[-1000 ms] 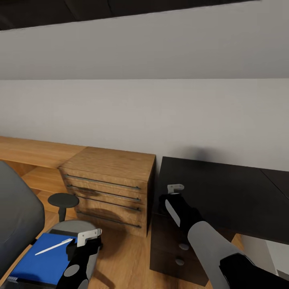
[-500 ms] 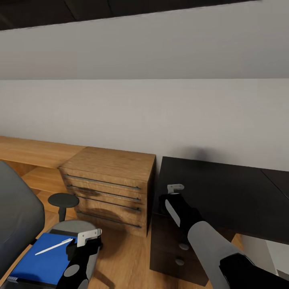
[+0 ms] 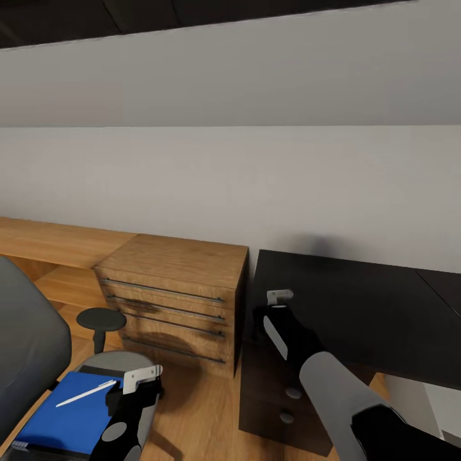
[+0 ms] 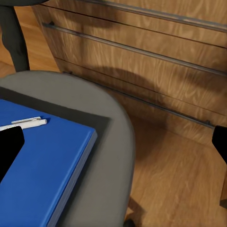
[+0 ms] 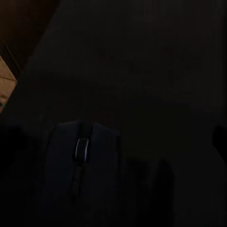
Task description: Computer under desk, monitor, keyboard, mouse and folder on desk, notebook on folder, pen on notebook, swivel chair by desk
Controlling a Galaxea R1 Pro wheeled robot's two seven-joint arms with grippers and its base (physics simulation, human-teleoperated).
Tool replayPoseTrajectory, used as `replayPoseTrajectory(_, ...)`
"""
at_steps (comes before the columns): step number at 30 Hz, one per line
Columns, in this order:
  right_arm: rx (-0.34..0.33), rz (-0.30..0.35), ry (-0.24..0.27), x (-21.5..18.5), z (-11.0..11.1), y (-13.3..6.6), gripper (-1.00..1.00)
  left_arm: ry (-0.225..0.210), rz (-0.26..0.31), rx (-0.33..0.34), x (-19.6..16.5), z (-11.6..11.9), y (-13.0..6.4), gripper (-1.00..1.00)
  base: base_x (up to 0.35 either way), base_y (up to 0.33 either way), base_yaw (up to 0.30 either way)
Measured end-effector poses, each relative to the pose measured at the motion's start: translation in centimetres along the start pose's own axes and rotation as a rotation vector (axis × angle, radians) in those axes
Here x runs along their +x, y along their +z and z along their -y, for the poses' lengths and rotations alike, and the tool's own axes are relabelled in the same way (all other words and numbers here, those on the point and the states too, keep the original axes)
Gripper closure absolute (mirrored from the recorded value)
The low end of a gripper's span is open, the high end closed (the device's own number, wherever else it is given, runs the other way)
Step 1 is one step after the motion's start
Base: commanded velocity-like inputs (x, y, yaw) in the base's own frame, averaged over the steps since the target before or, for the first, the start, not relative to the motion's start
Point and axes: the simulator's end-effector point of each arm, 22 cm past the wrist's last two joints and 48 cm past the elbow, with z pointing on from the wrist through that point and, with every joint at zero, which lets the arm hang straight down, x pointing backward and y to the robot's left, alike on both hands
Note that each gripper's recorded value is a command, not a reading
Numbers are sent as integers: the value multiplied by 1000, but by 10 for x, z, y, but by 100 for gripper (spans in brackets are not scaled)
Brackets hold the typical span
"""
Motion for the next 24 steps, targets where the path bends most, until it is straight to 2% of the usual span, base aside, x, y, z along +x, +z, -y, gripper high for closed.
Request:
replayPoseTrajectory(3, -6, 53, 14, -22, -1, -6, -100, -10, -7, 4, 2, 1, 0, -100, 0, 0, 0)
replayPoseTrajectory(4, -10, 88, 23, -37, -1, -11, -100, -16, -14, 6, 3, 1, 0, -100, 0, 0, 0)
replayPoseTrajectory(11, -12, 114, 30, -48, -1, -15, -100, -17, -15, 6, 4, 1, 0, -100, 0, 0, 0)
replayPoseTrajectory(14, -19, 161, 46, -62, -2, -25, -100, -17, -15, 6, 4, 1, 0, -100, 0, 0, 0)
replayPoseTrajectory(18, -37, 247, 87, -62, -2, -54, -100, -15, -14, 6, 4, 1, 0, -100, 0, 0, 0)
replayPoseTrajectory(24, -37, 291, 103, -67, 6, -67, -100, -15, -14, 7, 4, 2, 0, -100, 0, 0, 0)
